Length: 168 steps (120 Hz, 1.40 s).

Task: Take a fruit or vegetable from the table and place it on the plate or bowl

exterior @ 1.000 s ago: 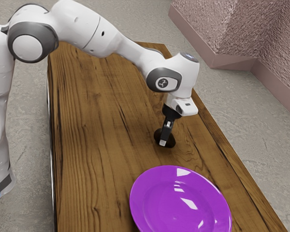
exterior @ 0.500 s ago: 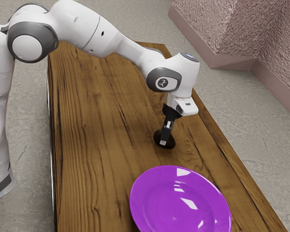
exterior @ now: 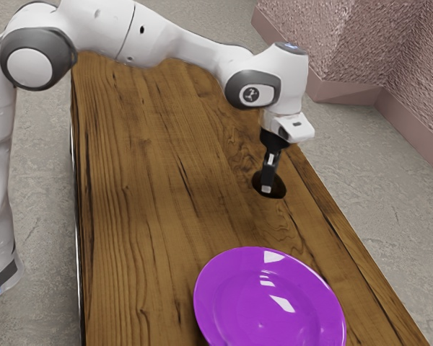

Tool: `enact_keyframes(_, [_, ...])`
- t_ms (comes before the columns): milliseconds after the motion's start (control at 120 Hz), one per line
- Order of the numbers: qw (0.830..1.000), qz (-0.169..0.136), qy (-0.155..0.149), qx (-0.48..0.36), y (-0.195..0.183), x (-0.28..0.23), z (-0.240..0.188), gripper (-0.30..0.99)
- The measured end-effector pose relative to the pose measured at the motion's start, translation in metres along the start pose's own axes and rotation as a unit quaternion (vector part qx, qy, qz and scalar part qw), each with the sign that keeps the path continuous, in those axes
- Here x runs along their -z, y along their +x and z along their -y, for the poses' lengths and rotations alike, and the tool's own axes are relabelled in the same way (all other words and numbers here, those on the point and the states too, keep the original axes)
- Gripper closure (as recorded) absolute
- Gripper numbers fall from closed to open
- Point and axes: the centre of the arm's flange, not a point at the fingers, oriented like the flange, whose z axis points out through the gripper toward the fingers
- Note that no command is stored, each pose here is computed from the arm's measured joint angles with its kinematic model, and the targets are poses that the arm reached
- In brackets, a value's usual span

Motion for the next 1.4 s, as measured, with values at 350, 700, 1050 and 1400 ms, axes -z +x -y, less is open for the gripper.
enact_keyframes(350, [0.998, -0.038, 0.015, -0.041, 0.032, 0.060, -0.033, 0.38])
enact_keyframes(700, [0.988, -0.040, -0.025, -0.146, 0.065, 0.054, -0.159, 0.38])
enact_keyframes(1050, [0.975, -0.018, -0.067, -0.213, 0.079, 0.016, -0.249, 0.39])
enact_keyframes(1400, [0.971, -0.008, -0.081, -0.223, 0.082, 0.001, -0.267, 0.17])
